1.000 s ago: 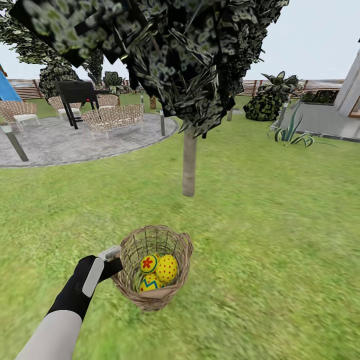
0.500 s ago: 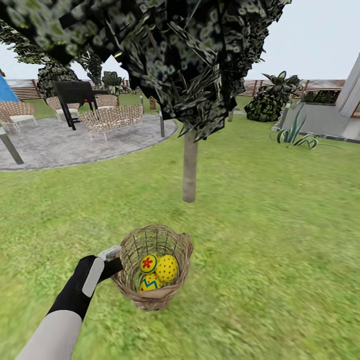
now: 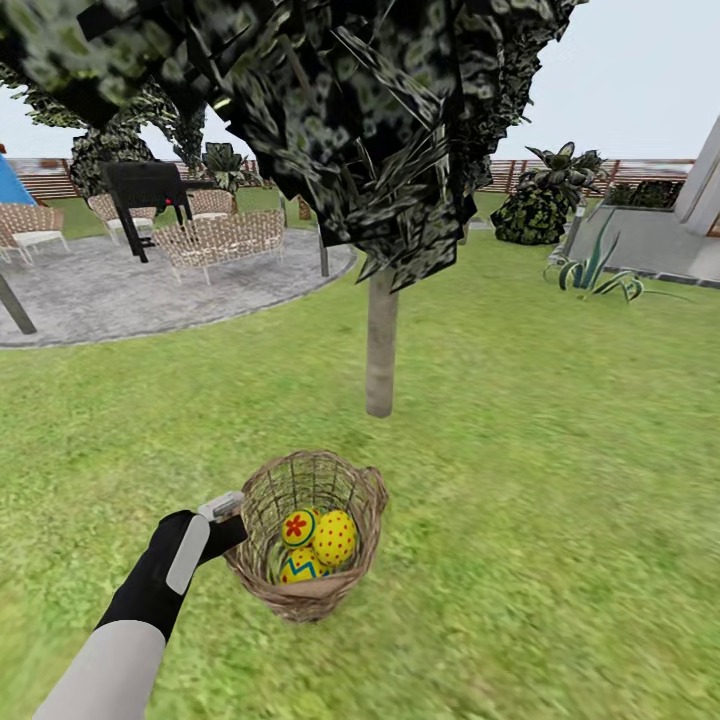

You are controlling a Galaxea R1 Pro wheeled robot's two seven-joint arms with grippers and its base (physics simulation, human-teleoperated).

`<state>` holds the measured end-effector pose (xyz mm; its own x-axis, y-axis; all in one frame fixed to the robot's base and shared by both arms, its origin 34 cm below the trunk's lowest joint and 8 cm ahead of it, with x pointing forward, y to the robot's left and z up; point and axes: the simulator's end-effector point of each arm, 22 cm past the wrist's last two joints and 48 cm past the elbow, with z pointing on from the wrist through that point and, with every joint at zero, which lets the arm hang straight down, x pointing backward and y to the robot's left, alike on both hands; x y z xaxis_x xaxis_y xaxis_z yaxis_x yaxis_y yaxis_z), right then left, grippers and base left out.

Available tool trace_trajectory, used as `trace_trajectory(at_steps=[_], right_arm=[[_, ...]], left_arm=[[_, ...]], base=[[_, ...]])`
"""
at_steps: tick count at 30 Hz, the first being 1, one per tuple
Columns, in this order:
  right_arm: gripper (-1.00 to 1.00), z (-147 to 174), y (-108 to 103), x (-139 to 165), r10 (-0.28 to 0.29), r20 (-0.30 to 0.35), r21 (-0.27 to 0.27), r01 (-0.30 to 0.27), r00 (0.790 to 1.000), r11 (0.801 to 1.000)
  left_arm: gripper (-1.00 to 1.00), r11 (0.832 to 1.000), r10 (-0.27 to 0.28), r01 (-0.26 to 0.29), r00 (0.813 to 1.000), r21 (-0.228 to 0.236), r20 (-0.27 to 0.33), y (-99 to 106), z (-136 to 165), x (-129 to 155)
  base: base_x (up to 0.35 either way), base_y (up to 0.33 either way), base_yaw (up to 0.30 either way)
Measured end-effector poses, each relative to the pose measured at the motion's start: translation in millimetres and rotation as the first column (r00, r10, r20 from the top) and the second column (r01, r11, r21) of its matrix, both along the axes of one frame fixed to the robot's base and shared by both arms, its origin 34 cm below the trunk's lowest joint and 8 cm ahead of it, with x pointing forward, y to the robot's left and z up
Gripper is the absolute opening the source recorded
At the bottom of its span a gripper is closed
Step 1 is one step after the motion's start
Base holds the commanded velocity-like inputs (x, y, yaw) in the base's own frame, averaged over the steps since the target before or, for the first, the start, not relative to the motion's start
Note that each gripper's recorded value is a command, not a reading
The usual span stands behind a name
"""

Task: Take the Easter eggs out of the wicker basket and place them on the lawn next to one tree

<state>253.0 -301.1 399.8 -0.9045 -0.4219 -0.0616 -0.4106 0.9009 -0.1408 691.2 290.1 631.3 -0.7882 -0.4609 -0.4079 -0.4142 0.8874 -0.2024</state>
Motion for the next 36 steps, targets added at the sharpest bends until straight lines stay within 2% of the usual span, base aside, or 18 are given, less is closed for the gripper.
trace_trajectory(at_steps=[11,24,36], right_arm=[[1.00,0.4,-4.9,1.4,0.018,0.004,-0.008,-0.018,1.000,1.000],[1.00,0.2,-1.4,0.6,0.002,0.003,-0.004,-0.002,1.000,1.000],[1.00,0.3,-3.9,0.5,0.008,0.002,-0.007,-0.008,1.000,1.000]], left_arm=[[-1.00,1.000,0.000,0.000,1.000,-0.008,0.002,-3.3,0.0,0.4],[-1.00,1.000,-0.001,0.001,1.000,-0.006,0.001,-3.2,0.0,0.3],[-1.00,1.000,0.000,0.000,1.000,-0.006,0.002,-2.3,0.1,0.4]], base=[[0.312,0.000,0.000],[0.312,0.000,0.000],[0.312,0.000,0.000]])
